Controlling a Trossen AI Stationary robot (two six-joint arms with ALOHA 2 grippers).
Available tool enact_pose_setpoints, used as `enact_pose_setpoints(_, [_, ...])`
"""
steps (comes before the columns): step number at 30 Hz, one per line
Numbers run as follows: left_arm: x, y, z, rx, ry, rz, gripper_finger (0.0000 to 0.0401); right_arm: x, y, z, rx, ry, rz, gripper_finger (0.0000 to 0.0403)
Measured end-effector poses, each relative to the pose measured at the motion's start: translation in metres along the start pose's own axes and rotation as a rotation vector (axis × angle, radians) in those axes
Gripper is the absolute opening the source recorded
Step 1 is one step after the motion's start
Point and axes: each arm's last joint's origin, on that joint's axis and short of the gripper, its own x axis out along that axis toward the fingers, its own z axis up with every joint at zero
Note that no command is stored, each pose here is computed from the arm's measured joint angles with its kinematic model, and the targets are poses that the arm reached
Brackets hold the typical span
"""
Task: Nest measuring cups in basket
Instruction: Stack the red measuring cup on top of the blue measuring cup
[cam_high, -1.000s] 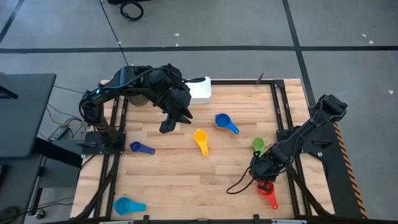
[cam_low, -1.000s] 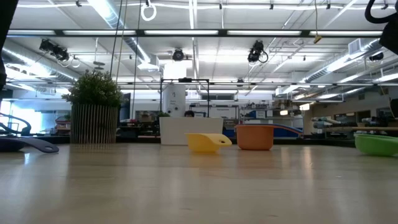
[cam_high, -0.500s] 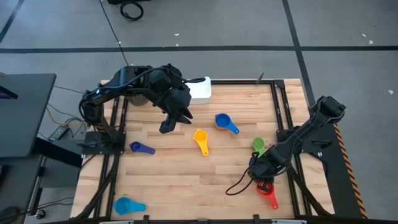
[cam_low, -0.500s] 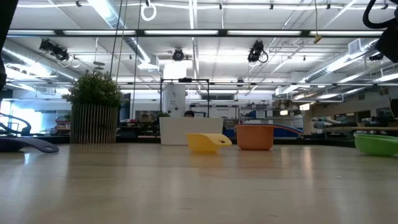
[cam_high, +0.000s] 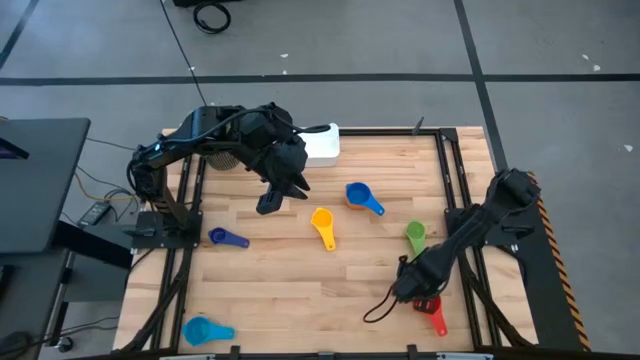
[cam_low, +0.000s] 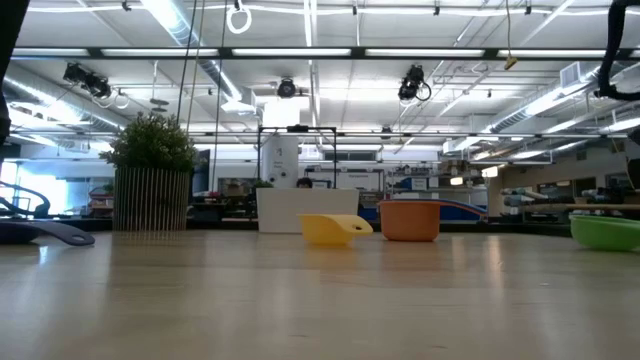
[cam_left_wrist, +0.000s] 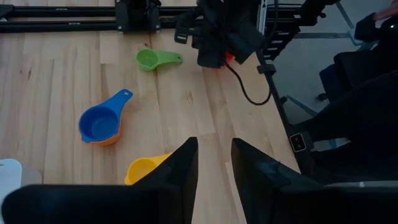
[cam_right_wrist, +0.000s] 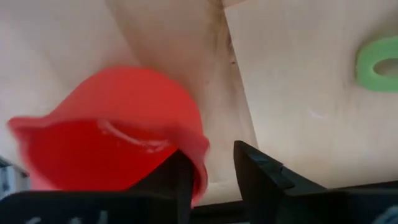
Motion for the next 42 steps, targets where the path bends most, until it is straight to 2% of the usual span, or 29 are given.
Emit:
enact_pose_setpoints(2, [0.0, 0.0, 0.0, 0.0, 0.0, 0.0, 0.0103, 0.003, 0.0, 0.001, -0.011, 0.018, -0.004, 0.0092])
enact_pose_setpoints(5, [0.0, 0.0, 0.0, -0.001, 0.0, 0.0, 0.0103, 0.001, 0.0, 0.002, -0.003, 0.035, 0.017, 0.0033])
enact_pose_setpoints(7, [0.0, 0.0, 0.0, -0.001, 0.0, 0.0, 0.0103, -0.004, -0.002, 0.002, 0.002, 0.026, 0.031, 0.0014])
enact_pose_setpoints(14, [0.0, 0.0, 0.0, -0.009, 0.0, 0.0, 0.0103, -0.034, -0.011, -0.006, -0.001, 0.012, 0.037, 0.001])
enact_pose_setpoints(22, [0.0, 0.001, 0.0, -0.009, 0.003, 0.022, 0.0103, -0.102, -0.036, -0.015, -0.048, -0.028, -0.042, 0.001])
enact_pose_setpoints(28, [0.0, 0.001, -0.002, -0.015, 0.023, 0.039, 0.0103, -0.141, -0.066, 0.003, -0.101, -0.034, -0.079, 0.001])
enact_pose_setpoints(34, [0.0, 0.001, -0.003, -0.019, 0.035, 0.038, 0.0103, -0.17, -0.102, 0.03, -0.141, -0.165, -0.085, 0.001])
enact_pose_setpoints(38, [0.0, 0.001, -0.003, -0.027, 0.037, 0.044, 0.0103, -0.183, -0.126, 0.04, -0.143, -0.214, -0.105, 0.001])
enact_pose_setpoints(42, [-0.001, 0.005, -0.008, -0.064, 0.084, 0.108, 0.0103, -0.19, -0.146, 0.048, -0.125, -0.256, -0.141, 0.001])
